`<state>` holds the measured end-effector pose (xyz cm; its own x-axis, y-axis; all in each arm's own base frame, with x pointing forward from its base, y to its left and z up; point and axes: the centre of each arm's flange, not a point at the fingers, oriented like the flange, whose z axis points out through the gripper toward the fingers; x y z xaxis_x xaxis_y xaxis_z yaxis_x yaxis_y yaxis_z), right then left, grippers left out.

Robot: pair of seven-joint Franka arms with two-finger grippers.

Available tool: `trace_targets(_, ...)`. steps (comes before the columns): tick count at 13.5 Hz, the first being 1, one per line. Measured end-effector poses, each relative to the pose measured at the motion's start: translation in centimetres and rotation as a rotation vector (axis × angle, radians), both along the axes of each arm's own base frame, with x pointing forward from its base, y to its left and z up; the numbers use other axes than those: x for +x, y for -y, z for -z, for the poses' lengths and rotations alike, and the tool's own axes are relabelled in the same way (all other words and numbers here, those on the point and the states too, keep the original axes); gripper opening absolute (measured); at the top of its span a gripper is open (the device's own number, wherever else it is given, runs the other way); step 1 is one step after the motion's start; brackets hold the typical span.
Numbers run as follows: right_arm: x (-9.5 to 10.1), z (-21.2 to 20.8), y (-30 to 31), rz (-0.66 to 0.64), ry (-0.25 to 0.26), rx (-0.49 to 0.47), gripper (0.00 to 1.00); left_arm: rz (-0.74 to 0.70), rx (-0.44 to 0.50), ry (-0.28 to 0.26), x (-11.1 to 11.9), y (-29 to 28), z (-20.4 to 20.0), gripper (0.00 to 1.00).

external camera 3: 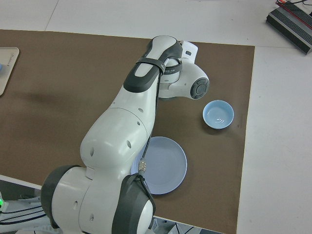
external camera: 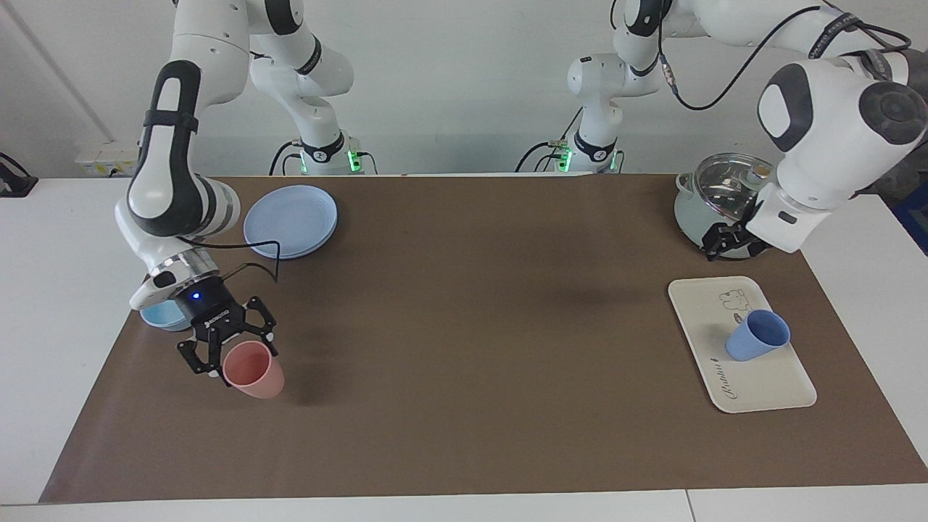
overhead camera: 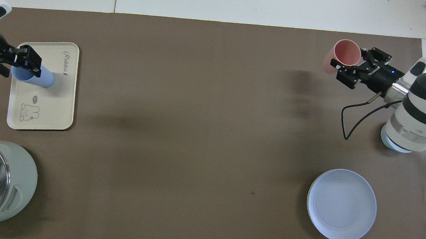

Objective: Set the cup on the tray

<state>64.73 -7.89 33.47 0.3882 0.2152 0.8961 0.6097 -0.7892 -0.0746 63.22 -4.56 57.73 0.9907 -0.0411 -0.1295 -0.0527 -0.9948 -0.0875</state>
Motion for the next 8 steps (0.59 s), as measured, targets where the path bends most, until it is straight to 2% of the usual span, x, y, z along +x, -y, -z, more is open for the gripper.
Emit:
trace_targets(2,-0.6,3.0,1.6,0.000,0.017,0.030,0.84,0.019,0.000,0.035,-2.3,1.1,-3.6,0.78)
trace_targets(4,-1.5,5.3,1.5,-0.001,0.007,0.034,0.84,0.017,0.003,0.049,-4.9,0.7,-5.7,0.79)
trace_targets(6,-2.2,6.2,0.9,-0.014,0.009,0.023,0.84,0.017,0.004,0.046,-6.4,0.5,-5.6,0.79)
trace_targets(8,-2.6,6.8,0.6,-0.019,0.017,0.010,0.84,0.021,-0.024,0.080,-6.7,0.7,-4.6,0.79)
